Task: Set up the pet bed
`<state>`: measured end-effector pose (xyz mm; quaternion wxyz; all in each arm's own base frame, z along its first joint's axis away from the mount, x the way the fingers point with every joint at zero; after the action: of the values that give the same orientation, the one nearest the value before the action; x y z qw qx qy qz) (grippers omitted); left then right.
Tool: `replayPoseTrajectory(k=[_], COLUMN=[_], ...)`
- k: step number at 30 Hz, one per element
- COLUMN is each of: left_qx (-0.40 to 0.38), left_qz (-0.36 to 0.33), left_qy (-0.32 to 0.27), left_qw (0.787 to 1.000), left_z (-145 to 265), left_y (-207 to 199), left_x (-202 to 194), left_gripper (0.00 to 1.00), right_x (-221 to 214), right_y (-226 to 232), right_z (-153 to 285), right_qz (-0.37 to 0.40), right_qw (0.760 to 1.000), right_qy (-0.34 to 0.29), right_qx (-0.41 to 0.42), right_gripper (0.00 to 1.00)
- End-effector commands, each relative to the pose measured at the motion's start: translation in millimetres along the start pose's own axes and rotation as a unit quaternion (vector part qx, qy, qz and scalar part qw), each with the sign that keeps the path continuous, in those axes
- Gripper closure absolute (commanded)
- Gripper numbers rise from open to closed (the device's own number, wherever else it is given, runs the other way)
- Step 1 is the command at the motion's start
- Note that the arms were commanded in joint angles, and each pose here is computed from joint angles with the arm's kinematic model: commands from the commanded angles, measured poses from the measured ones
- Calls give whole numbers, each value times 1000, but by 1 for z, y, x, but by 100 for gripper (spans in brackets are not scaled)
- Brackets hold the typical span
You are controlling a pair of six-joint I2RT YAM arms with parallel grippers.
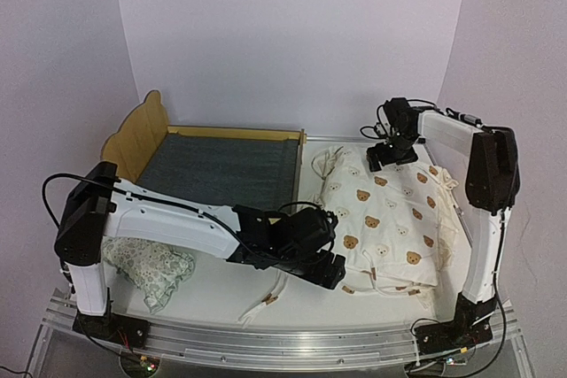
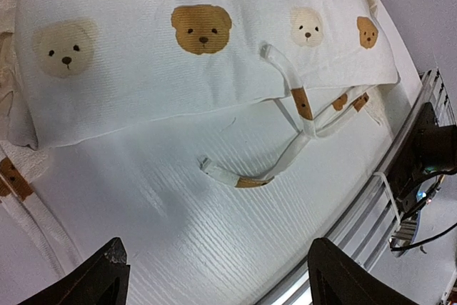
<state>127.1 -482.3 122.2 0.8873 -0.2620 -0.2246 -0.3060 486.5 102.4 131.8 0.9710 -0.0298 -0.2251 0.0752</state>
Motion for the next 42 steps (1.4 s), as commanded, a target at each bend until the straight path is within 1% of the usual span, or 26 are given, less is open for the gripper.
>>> replayPoseTrajectory(k=[1,5,7,13,14,16,17,19,22,23,24,25,29,31,33,34,36,37,38,39,40,41,42], left_qx=[-10,5,4,20,22,24,24,22,19,20,20,20,3,-8,-5,-2,14,21,29,32,33,36,39], left_qz=[40,55,62,79,79,81,83,90,95,98,101,106,128,136,140,143,141,142,140,138,136,134,131], left_qy=[-57,-66,-71,-79,-80,-81,-81,-85,-89,-88,-86,-84,-89,-94,-87,-83,-66,-61,-53,-49,-46,-41,-36], left_qw=[998,996,996,994,993,993,993,992,991,991,991,991,988,986,986,986,988,988,988,989,989,989,990], left_z=[-8,-22,-28,-49,-52,-58,-60,-60,-58,-57,-58,-58,-48,-39,-34,-30,-24,-20,-16,-12,-7,-3,0], left_y=[-8,-5,-6,-2,-3,-3,-3,-3,-3,-2,-2,-1,1,2,8,9,16,18,21,22,21,21,20], left_x=[25,28,29,31,32,34,35,37,38,37,36,34,27,25,18,16,5,2,-4,-7,-8,-10,-12], left_gripper=[13,13,13,12,12,12,12,12,12,12,12,12,14,14,14,14,14,14,14,13,13,12,11], right_x=[32,36,30,-14,-22,-39,-48,-62,-81,-88,-94,-102,-141,-158,-174,-182,-185,-185,-184,-182,-179,-175,-171], right_y=[-19,-26,-27,-18,-16,-14,-14,-14,-17,-18,-19,-20,-20,-10,7,15,13,4,-6,-17,-28,-35,-40], right_z=[-1,-21,-38,-75,-78,-81,-81,-76,-59,-52,-43,-35,-3,13,28,35,49,54,58,62,67,72,76], right_qz=[46,43,38,31,29,17,9,-10,-46,-64,-86,-108,-191,-242,-265,-262,-243,-229,-215,-202,-189,-174,-156], right_qw=[998,999,999,996,995,993,992,989,986,984,981,977,952,934,920,917,927,936,944,951,958,963,967], right_qy=[-34,-25,-8,76,91,114,125,143,161,168,174,183,238,261,283,291,278,265,249,232,214,198,187], right_qx=[-34,-21,-10,23,26,31,31,28,16,12,8,4,-18,3,51,72,68,43,15,-13,-43,-61,-72], right_gripper=[2,2,2,2,4,14,22,38,66,73,78,81,86,89,91,90,80,67,45,25,10,4,2])
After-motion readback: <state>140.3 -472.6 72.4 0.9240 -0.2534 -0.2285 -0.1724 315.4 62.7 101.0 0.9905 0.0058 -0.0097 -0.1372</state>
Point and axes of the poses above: each gripper's point midway between its finger pads, its own z axis back along the fingers, its own y axis along the line the jaws close on, x = y × z, the point moved 3 cm from there along z, back along the fingers, and after that the axes turned 7 degrees about -z, right-handed, at the moved point
